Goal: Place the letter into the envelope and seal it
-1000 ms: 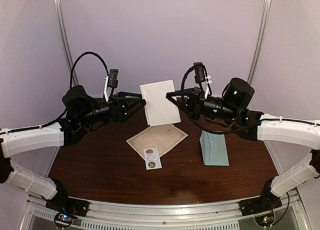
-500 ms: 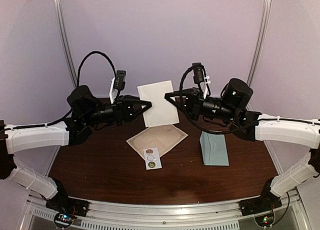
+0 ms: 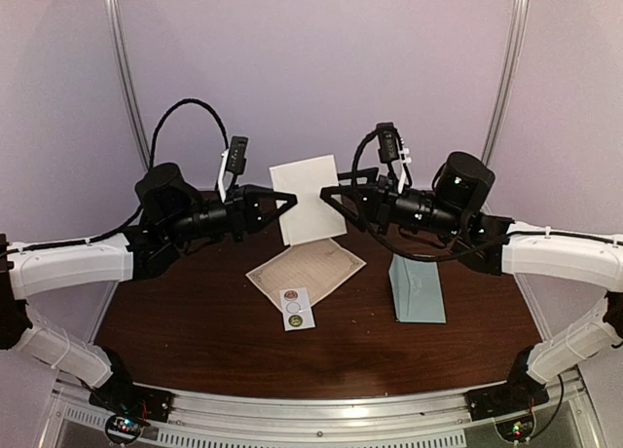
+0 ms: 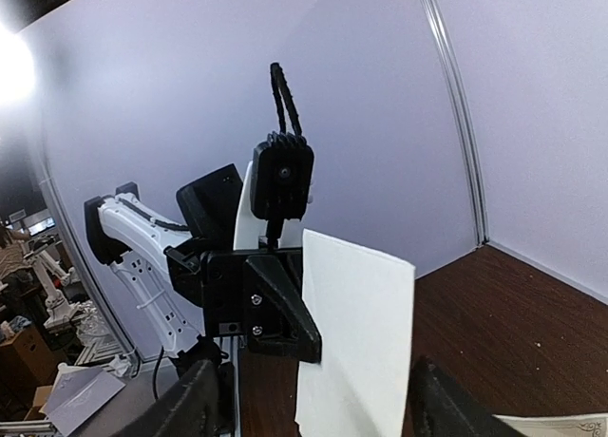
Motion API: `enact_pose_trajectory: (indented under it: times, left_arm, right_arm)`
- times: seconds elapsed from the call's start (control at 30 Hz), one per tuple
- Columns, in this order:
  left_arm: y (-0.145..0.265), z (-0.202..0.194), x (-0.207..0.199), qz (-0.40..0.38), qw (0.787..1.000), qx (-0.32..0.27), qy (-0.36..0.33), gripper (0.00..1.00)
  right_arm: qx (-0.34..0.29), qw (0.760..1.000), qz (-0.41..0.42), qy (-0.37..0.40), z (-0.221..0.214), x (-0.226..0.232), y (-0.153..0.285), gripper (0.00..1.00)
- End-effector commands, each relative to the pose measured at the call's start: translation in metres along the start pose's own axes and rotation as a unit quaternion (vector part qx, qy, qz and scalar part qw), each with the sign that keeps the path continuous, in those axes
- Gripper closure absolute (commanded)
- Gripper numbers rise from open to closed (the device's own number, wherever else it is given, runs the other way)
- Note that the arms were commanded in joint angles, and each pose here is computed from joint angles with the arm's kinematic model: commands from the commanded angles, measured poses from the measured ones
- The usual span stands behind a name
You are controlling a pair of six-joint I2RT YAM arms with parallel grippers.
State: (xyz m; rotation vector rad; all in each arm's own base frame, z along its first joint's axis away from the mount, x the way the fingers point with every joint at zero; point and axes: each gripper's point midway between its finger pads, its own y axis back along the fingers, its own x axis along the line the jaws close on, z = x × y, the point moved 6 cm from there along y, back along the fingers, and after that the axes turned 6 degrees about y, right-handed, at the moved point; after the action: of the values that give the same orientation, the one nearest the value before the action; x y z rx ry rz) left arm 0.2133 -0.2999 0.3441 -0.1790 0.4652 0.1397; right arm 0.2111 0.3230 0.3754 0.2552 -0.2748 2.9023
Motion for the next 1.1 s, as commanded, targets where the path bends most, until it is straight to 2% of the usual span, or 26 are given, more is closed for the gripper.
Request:
enact_pose_trajectory:
  times: [0.0,0.1,0.23,0.33,0.5,0.6,0.73,0.9,1.07]
  left_arm:
    - [0.006,0.023,0.015,0.070,0.996,-0.004,-0.049,1.00]
    - [0.019,0.031,0.046,0.136,0.989,0.031,-0.050,1.00]
    - [0.054,0.046,0.087,0.227,0.971,0.060,-0.039,1.00]
    - [0.085,0.065,0.104,0.286,0.956,0.039,-0.052,1.00]
    - [0.119,0.073,0.110,0.358,0.928,0.008,-0.102,1.00]
    - [0.129,0.070,0.111,0.378,0.920,0.012,-0.105,1.00]
    - [0.129,0.067,0.112,0.377,0.921,0.013,-0.100,1.00]
    - [0.127,0.064,0.115,0.372,0.923,0.015,-0.094,1.00]
    - [0.127,0.064,0.116,0.373,0.923,0.015,-0.093,1.00]
  right_arm:
    - [-0.016,0.999,-0.039,0.026,0.015,0.003,0.018,0.12]
    - [0.011,0.995,-0.091,0.024,0.007,-0.007,0.031,0.02]
    - [0.076,0.974,-0.214,0.012,-0.015,-0.033,0.047,0.00]
    - [0.135,0.937,-0.322,-0.011,-0.038,-0.056,0.064,0.00]
    - [0.216,0.854,-0.472,-0.034,-0.080,-0.087,0.093,0.00]
    - [0.256,0.817,-0.514,-0.039,-0.102,-0.097,0.103,0.00]
    - [0.300,0.785,-0.541,-0.037,-0.126,-0.108,0.107,0.00]
    - [0.322,0.761,-0.562,-0.052,-0.148,-0.126,0.114,0.00]
    - [0.334,0.748,-0.570,-0.059,-0.165,-0.139,0.115,0.01]
